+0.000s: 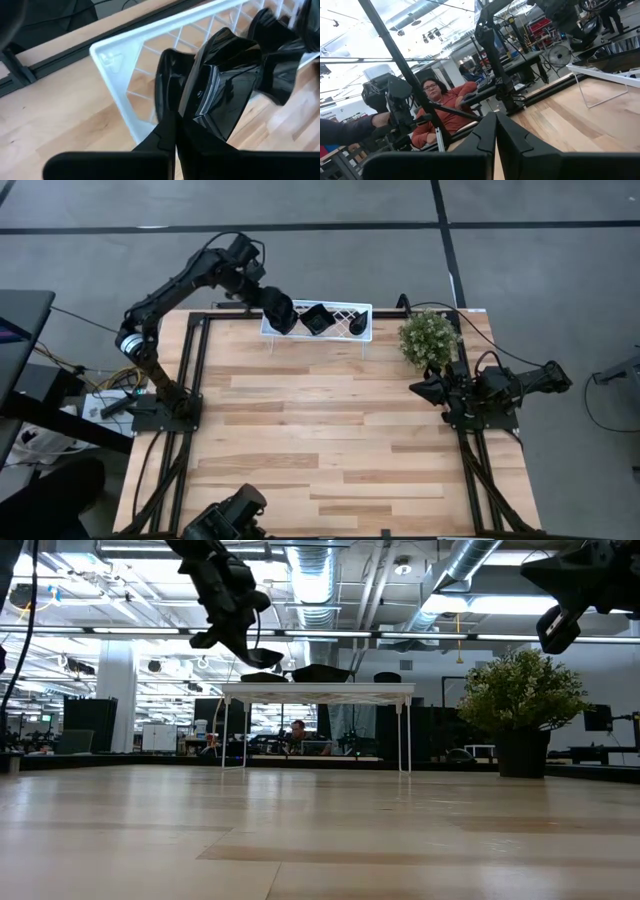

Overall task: Pick & Place Mini shaped plates
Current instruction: Stack the black leaf shaped plate on top of the black leaf shaped plate on the shelf

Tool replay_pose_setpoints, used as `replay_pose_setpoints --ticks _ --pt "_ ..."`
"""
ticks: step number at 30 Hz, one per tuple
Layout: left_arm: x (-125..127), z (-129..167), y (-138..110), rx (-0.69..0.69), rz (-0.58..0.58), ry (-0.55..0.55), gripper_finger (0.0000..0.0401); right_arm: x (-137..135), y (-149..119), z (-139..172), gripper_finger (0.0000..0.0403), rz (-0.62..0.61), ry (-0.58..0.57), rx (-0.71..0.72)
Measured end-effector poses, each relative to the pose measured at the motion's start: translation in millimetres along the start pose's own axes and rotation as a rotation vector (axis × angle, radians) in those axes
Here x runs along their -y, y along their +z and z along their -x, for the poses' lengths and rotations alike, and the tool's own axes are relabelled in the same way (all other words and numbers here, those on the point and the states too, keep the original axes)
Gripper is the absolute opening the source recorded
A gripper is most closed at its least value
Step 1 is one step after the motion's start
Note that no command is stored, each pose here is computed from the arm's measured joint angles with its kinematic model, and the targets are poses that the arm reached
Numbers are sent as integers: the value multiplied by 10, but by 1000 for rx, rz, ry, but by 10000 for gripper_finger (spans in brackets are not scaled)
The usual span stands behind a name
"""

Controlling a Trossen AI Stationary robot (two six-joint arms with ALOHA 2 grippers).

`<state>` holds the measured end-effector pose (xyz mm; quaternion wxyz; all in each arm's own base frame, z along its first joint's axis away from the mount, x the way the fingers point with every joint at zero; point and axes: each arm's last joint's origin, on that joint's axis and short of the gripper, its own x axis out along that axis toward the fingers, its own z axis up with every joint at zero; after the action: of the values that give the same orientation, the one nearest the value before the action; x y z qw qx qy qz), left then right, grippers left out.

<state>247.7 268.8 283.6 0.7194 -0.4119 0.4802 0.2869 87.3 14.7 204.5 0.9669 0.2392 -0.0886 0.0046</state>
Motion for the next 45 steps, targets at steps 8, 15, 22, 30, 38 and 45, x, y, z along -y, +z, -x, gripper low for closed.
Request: replay_pose_setpoints --ticks 8,15,22,30,38,45 --pt "3 -26 -5 -14 -12 1 4 3 -3 0 7 2 -8 -1" --pt "-21 -170 22 -59 -1 -4 4 4 -2 0 7 1 -8 0" --pt "-10 -168 17 -70 9 -42 5 4 -3 0 7 2 -9 0" --pt "-10 -168 15 -72 12 -43 7 4 -3 0 7 2 -9 -1" --pt "-10 -171 18 -65 10 -30 7 4 -3 0 7 2 -9 0" --pt "73 -196 24 -37 -23 -10 8 4 -3 0 7 2 -9 -1"
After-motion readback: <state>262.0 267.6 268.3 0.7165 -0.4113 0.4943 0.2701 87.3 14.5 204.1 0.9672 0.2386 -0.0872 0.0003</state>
